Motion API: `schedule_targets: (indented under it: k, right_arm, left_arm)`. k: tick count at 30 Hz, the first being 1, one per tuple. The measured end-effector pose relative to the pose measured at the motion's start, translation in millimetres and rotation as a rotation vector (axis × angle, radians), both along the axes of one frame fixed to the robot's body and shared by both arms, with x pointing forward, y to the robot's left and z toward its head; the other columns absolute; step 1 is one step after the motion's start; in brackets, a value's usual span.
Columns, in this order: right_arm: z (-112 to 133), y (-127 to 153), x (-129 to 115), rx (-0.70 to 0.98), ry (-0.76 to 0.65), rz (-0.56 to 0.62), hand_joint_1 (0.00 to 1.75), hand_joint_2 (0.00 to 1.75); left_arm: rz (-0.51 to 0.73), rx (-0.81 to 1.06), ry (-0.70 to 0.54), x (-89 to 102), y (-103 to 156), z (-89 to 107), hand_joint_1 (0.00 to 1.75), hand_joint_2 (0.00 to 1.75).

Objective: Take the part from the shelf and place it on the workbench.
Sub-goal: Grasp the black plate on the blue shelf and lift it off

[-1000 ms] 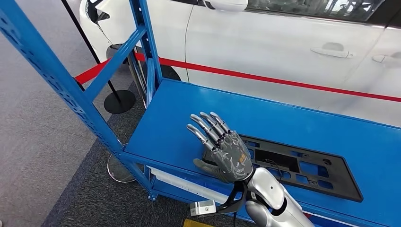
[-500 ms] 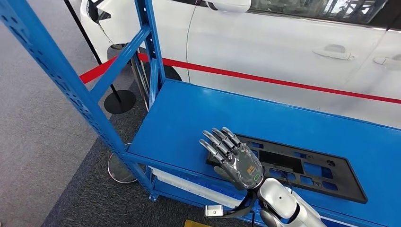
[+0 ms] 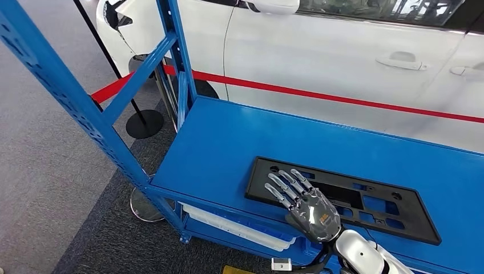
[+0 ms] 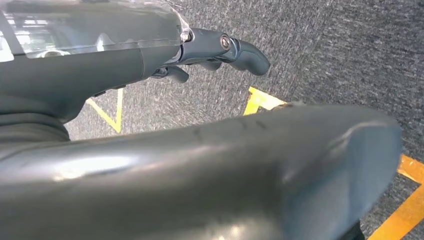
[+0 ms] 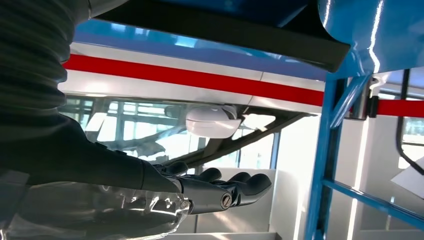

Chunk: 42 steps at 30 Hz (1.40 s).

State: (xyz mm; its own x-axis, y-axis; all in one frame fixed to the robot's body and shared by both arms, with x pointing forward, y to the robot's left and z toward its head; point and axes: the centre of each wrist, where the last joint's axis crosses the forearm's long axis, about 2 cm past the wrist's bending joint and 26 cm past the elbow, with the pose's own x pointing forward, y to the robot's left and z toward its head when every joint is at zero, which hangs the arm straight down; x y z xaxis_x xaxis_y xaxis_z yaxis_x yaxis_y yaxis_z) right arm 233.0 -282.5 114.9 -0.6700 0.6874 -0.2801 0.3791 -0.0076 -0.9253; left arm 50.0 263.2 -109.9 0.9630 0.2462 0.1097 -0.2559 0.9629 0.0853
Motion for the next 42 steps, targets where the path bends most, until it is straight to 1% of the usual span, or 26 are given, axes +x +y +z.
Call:
schedule_targets:
  k: [4,10,18,22,25,28,34,39,42]
  right_arm:
    - [0,-1,-3,-0.003,0.0,0.002,0.0,1.75]
    - [-6,3,-11,-0.013,0.021,0.011,0.0,1.75]
    - [-6,4,-11,-0.009,0.018,0.018,0.0,1.75]
    - [-7,3,-9,-0.008,0.011,0.027,0.0,1.75]
    - [-4,6,-2,-0.008,-0.011,0.041,0.0,1.75]
    - [3,13,10,-0.012,-0.029,0.052,0.0,1.75]
    - [16,18,33,-0.032,-0.057,0.049,0.0,1.75]
    - [12,17,45,-0.056,-0.089,0.02,0.0,1.75]
    - [13,18,56,-0.075,-0.104,-0.003,0.0,1.75]
  left_arm:
    - [-0.009,0.004,-0.003,0.4,1,0.0,0.0,0.0]
    - [-0.009,0.015,-0.008,-0.5,6,-0.3,0.0,0.0]
    - [0.0,0.037,-0.004,0.0,10,-0.4,0.0,0.0]
    - [0.006,0.065,-0.014,-1.2,18,-0.7,0.0,0.0]
    - [0.017,0.087,-0.04,-1.7,25,-0.9,0.0,0.0]
    - [0.03,0.106,-0.069,-0.7,34,-0.8,0.0,0.0]
    - [0.049,0.122,-0.065,-0.7,44,-0.6,0.0,0.0]
    - [0.06,0.121,-0.076,-5.2,46,-1.1,0.0,0.0]
    - [0.07,0.125,-0.1,-4.5,49,-1.0,0.0,0.0]
